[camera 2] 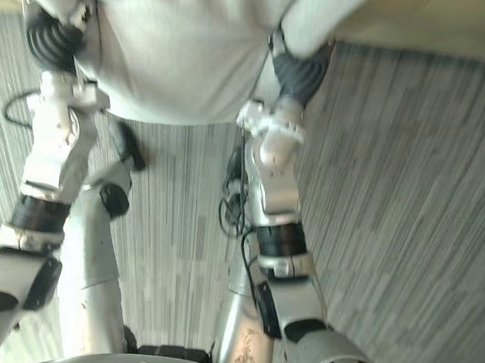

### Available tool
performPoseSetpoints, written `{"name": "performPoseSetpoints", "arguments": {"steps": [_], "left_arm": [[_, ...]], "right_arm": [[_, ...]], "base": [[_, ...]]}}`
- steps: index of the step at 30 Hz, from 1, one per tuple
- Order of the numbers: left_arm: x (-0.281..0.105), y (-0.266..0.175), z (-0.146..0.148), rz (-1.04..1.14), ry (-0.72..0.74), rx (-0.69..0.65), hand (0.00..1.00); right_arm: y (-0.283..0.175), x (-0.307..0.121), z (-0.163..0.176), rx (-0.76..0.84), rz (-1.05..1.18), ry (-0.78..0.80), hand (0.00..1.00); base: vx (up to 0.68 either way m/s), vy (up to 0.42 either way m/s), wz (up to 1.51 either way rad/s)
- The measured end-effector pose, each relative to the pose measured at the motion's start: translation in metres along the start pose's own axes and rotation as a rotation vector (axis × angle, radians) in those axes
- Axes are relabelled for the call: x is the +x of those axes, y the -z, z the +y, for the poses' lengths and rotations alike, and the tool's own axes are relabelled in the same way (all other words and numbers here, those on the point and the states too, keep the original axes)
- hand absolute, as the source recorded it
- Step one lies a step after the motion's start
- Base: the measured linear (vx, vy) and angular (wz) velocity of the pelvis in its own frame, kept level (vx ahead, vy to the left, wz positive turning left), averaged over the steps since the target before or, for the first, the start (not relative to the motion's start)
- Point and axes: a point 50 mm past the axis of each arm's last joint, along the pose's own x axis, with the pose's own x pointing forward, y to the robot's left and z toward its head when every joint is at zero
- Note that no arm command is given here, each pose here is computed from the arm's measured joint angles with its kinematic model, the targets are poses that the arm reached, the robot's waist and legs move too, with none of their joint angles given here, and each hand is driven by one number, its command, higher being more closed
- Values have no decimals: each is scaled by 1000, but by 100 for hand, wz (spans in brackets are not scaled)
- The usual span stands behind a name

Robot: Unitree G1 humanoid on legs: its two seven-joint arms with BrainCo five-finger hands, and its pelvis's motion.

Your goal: Pick up cushions and gather them together orderly.

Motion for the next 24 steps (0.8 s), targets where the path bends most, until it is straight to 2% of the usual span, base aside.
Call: {"name": "performPoseSetpoints", "arguments": {"steps": [1, 6, 10, 13, 19, 24], "left_arm": [[-3, 0, 0, 2, -2, -7, 100], [-65, 12, 8, 97, -7, -47, 100], [-113, 30, 25, 262, -1, 10, 100], [-147, 34, 41, 369, -17, 47, 100], [-176, 37, 53, 468, -52, 64, 100], [-187, 55, 56, 548, -60, 74, 100]], "right_arm": [[1, -3, -2, -1, 2, 0, 100], [19, -60, -34, -24, 120, -23, 100], [41, -114, -62, -105, 332, -44, 100], [39, -144, -72, -143, 424, -76, 100], [37, -151, -75, -191, 431, -119, 100], [53, -156, -83, -208, 497, -87, 100]], "base": [[33, -25, -4], [120, 1, 0], [152, 84, 4], [151, 87, -1], [164, 55, -17], [107, 53, -15]]}}
